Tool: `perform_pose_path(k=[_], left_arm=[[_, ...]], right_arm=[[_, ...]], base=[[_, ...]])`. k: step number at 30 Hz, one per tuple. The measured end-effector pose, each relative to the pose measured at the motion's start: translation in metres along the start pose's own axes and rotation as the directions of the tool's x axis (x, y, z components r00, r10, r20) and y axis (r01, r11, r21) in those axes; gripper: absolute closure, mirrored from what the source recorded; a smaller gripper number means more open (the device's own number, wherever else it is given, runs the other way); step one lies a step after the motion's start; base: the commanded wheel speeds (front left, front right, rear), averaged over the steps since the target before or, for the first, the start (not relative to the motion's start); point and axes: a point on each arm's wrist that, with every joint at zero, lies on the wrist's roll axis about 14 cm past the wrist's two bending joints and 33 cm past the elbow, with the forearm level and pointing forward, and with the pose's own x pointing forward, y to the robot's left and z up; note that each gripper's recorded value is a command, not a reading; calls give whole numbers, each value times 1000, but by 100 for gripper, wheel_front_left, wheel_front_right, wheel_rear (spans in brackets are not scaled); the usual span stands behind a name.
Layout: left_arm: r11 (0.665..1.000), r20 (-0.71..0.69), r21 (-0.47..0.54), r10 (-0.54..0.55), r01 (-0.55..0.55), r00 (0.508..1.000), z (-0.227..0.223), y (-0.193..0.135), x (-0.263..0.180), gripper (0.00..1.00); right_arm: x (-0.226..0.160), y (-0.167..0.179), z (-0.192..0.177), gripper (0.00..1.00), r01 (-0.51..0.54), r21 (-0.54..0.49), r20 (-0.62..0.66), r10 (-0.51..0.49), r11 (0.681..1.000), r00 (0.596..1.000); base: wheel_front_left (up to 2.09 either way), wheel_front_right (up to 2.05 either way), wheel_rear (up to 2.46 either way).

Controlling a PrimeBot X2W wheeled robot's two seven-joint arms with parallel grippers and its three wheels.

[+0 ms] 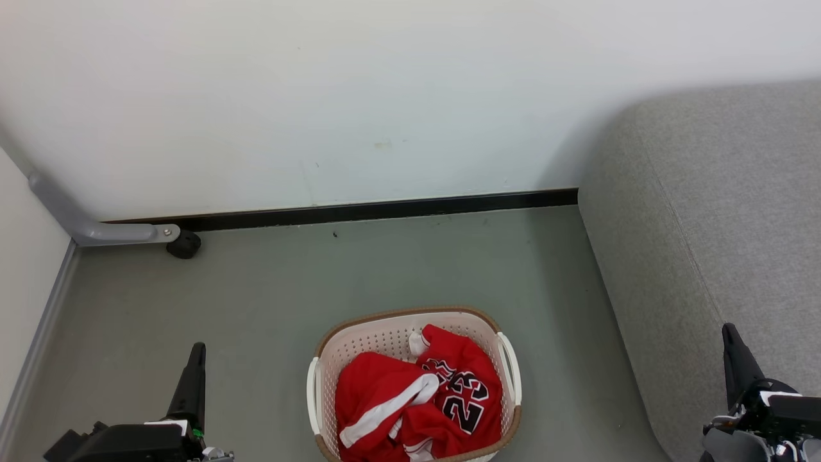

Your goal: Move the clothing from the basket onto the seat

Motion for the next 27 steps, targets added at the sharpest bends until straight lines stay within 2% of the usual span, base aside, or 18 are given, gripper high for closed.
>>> perform_pose_path(k=[27], left_arm=[[1000,0,0,0,0,1000,0,0,0,100]], right_arm=[[0,0,0,100,0,0,0,0,1000,1000]], base=[[0,0,0]])
